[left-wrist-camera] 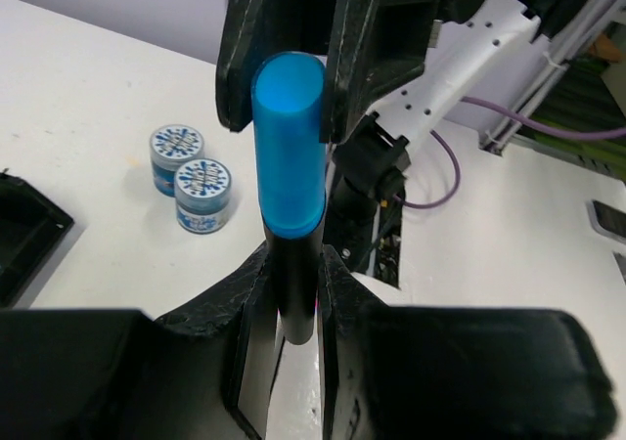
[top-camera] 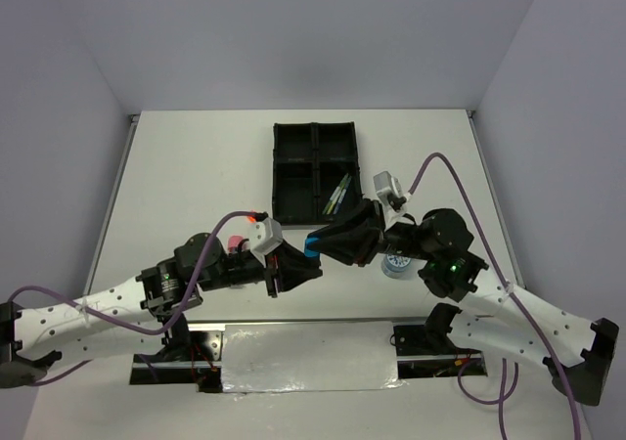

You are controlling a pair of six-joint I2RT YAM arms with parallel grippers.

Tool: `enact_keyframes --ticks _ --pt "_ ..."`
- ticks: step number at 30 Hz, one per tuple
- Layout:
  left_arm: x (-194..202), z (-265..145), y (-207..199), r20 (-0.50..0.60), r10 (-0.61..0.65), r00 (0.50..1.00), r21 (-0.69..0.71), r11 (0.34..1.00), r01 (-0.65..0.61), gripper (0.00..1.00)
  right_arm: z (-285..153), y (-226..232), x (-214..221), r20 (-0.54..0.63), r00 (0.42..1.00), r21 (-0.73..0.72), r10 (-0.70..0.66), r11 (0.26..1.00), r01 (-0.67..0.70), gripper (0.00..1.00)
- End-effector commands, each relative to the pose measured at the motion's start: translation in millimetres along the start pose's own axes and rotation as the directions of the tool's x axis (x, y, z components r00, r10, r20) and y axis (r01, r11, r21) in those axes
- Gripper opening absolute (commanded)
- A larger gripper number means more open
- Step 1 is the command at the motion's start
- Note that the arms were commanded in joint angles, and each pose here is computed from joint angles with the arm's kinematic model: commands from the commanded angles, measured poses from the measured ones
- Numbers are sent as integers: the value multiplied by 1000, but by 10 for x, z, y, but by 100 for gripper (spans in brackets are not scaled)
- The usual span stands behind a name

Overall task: Sort the stationery into containers
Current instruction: Close the pen cap on the pen.

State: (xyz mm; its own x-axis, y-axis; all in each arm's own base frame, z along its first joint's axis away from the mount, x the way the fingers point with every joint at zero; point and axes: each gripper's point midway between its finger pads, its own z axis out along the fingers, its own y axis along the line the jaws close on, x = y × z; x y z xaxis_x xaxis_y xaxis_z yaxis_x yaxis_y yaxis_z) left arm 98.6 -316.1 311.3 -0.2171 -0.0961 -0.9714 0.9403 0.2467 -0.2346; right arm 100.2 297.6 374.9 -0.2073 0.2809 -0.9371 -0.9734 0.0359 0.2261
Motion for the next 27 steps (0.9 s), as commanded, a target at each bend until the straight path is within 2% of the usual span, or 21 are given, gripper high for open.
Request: enact_keyframes --ticks 1,7,10,13,16,21,25,27 --pt "-1103 -190 -475 358 45 933 197 973 -122 0 -95 41 714 -210 976 -107 63 990 -87 0" --pt "-1174 -284 -558 360 56 931 270 949 -161 0 -218 -7 748 -226 972 -169 63 980 -102 0" --pt "-1174 -297 -484 351 73 933 242 956 -166 0 -220 -81 791 -273 959 -131 69 985 -108 0" --pt "-1202 -325 -426 371 76 925 208 964 -163 0 -202 -97 775 -273 960 -127 61 987 -99 0" --pt "-1258 -364 -397 417 84 905 184 967 -174 0 -227 -131 930 -280 954 -114 110 982 -147 0" --pt "-1295 -329 -316 428 96 899 140 975 -170 0 -285 -142 1185 -296 940 -125 168 969 -213 0" --pt "-1405 -311 -221 435 151 888 71 977 -201 0 -366 -270 1581 -370 889 -40 269 952 -305 0" --pt "-1502 -312 -200 439 187 879 43 973 -228 0 -373 -310 1667 -361 889 -18 281 951 -308 0"
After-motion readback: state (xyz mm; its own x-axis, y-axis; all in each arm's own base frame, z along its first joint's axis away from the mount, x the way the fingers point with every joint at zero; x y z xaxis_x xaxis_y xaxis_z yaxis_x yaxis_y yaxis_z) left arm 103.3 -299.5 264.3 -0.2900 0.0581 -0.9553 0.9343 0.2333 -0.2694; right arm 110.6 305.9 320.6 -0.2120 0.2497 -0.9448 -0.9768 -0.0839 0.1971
